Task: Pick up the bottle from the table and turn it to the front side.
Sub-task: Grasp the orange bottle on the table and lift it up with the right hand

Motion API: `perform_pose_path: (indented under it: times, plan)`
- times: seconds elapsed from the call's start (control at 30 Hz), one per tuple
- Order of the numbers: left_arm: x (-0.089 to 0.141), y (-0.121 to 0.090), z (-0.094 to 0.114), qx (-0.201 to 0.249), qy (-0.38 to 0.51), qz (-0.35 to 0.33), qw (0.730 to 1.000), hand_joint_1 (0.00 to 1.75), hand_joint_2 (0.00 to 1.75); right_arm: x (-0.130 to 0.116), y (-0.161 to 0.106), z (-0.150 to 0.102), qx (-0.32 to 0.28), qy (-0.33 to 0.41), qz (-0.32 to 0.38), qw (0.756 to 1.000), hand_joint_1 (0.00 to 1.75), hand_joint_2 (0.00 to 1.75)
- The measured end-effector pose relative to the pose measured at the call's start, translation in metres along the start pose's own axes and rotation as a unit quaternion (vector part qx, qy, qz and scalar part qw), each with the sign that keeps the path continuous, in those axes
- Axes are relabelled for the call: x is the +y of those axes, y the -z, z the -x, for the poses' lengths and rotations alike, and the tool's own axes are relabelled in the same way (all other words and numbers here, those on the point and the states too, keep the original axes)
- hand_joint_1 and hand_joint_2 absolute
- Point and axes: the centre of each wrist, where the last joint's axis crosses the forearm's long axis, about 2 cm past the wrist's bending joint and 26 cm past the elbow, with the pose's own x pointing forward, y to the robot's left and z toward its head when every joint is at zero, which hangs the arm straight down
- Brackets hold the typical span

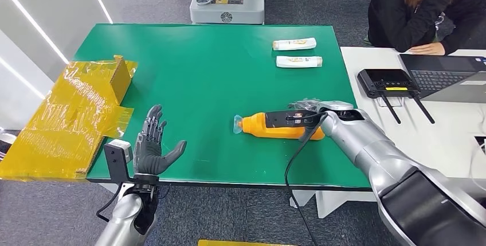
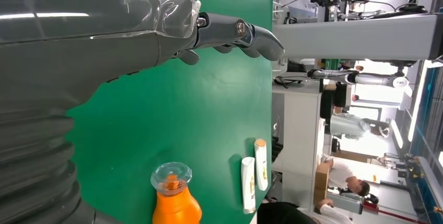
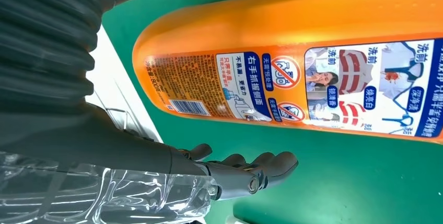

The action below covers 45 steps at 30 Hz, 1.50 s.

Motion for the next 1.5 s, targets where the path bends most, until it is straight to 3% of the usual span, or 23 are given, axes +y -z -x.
perform_pose_path:
  times: [0.43,1.0,1.07,1.13,1.17,1.23,1.4,1.5]
  plan:
    - [-0.003,0.004,0.003,-0.002,-0.007,0.001,1.000,0.00,1.75,0.033,0.008,0.006,-0.015,-0.004,-0.007,1.000,0.00,1.75]
    - [-0.008,0.004,0.003,0.002,-0.016,-0.005,1.000,0.00,1.75,0.037,0.007,0.019,-0.010,-0.010,-0.024,1.000,0.03,1.75]
    - [-0.008,0.004,0.003,0.002,-0.016,-0.005,1.000,0.00,1.75,0.037,0.007,0.020,-0.010,-0.011,-0.024,1.000,0.56,1.75]
    - [-0.008,0.004,0.003,0.002,-0.016,-0.005,1.000,0.00,1.75,0.038,0.007,0.020,-0.009,-0.011,-0.025,1.000,1.20,1.75]
    - [-0.008,0.004,0.003,0.003,-0.016,-0.006,1.000,0.00,1.75,0.039,0.007,0.020,-0.009,-0.011,-0.026,1.000,1.31,1.75]
    - [-0.008,0.003,0.004,0.004,-0.017,-0.007,1.000,0.00,1.75,0.040,0.007,0.021,-0.008,-0.011,-0.027,1.000,1.40,1.75]
    - [-0.009,0.000,0.005,0.008,-0.019,-0.009,1.000,0.00,1.75,0.041,0.007,0.023,-0.006,-0.012,-0.026,1.000,1.39,1.75]
    - [-0.010,-0.001,0.006,0.009,-0.020,-0.009,1.000,0.00,1.75,0.041,0.007,0.023,-0.005,-0.012,-0.025,1.000,1.56,1.75]
